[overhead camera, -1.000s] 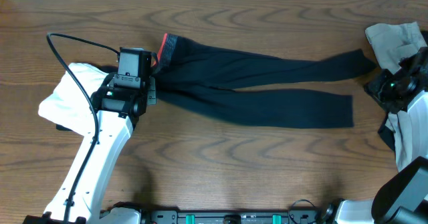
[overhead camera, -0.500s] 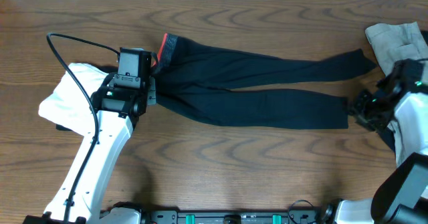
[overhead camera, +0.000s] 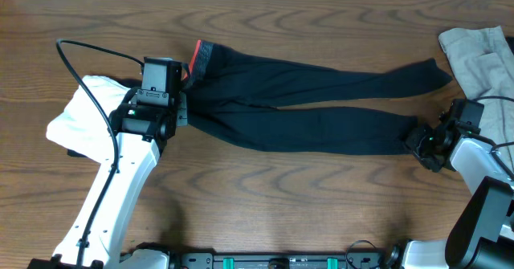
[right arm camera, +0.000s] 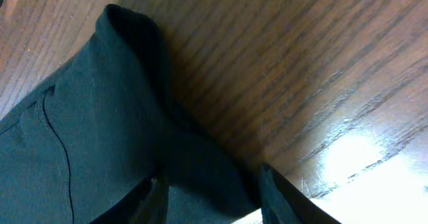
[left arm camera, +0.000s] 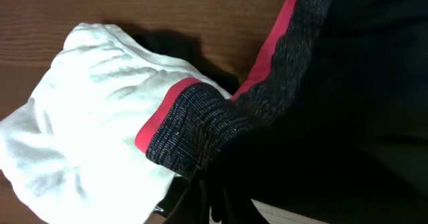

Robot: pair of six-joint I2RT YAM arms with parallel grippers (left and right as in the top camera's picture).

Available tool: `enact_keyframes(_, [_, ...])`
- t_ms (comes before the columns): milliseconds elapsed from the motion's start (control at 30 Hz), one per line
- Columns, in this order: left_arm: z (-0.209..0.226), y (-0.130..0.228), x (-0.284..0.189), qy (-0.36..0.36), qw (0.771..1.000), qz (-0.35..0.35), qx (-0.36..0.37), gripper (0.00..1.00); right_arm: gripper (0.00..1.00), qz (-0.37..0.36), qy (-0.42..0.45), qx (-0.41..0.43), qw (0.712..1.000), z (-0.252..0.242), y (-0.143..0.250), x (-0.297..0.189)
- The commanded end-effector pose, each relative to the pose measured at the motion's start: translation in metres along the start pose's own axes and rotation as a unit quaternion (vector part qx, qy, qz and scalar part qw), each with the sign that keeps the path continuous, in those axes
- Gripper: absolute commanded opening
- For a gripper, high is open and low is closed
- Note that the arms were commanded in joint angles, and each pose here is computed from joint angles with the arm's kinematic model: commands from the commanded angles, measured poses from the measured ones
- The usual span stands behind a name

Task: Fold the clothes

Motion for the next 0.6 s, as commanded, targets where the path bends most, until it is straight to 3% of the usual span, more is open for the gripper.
enact_keyframes(0, [0.002,-0.002,-0.001,-0.003,1.000,-0.003,-0.005,0.07,0.23,0.021,-0.008,0.014,1.000,0.002,0.012,0.005])
enact_keyframes(67, [0.002,-0.002,-0.001,-0.003,1.000,-0.003,-0.005,0.07,0.01,0.024,-0.006,0.015,1.000,0.001,0.012,0.004])
enact_keyframes(233, [0.005,-0.003,-0.010,-0.002,1.000,-0.008,-0.008,0.06,0.01,0.019,-0.001,0.021,1.000,0.001,-0.007,-0.032])
enact_keyframes(567, [0.030,-0.009,-0.083,0.009,0.999,-0.047,-0.024,0.07,0.01,-0.103,0.030,0.066,0.992,-0.017,-0.079,-0.188])
Point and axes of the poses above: each gripper's point midway between its finger pads, its own x axis out along the fingers, its own z axis along the line the jaws close on, y = z × x, the point moved 5 cm from there along -x, back along the fingers, and after that the axes turned 7 degrees about -x, right-handed, at the moved point
